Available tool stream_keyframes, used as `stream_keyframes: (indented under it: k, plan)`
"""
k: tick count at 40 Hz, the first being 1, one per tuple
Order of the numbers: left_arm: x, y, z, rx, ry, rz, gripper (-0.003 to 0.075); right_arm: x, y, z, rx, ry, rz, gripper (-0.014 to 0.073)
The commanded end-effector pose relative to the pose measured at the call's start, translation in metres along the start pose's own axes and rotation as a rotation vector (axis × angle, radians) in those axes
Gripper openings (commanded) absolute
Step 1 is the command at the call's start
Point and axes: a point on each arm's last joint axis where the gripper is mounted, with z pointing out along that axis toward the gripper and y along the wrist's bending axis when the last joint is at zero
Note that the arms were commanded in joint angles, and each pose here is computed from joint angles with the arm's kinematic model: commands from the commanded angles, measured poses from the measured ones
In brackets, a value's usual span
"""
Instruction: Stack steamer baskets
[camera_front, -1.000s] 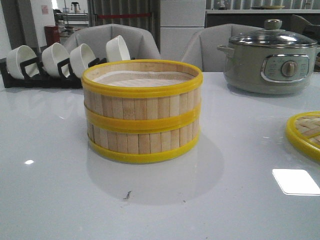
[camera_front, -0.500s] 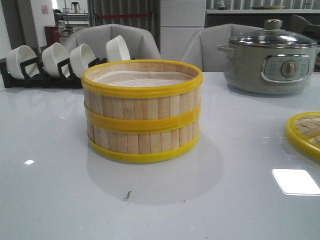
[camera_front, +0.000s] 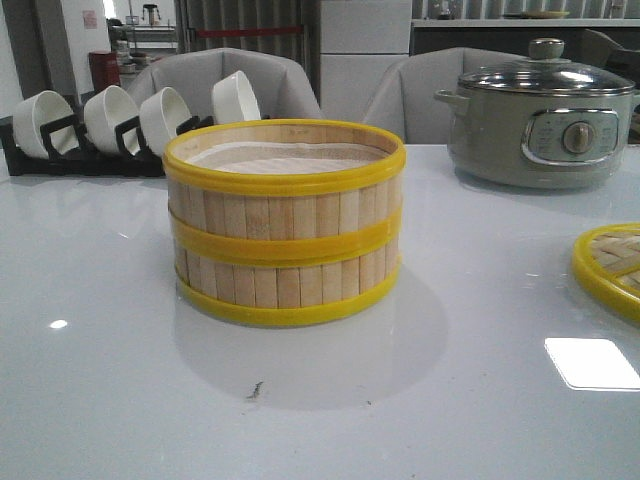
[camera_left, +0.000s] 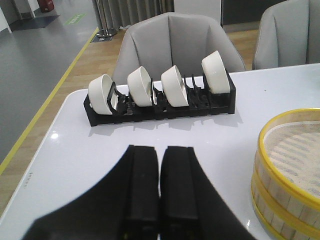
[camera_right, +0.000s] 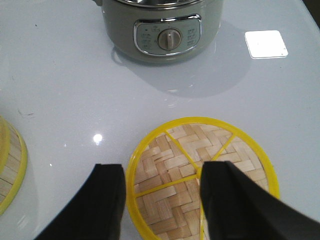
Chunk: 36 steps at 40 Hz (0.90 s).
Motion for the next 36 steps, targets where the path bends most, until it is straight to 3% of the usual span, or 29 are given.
stream_keyframes:
  k: [1, 36]
  plan:
    - [-0.0164, -0.0021, -0.0043, 0.026, -0.109, -0.002, 0.0087, -0.0152, 0.0012, -0.0085, -0.006, -0.106, -0.016, 0.0443]
    - [-0.0168, -0.0022, -0.0043, 0.028, -0.112, -0.002, 0.0087, -0.0111, 0.0008, -0.0081, -0.001, -0.062, -0.016, 0.0443]
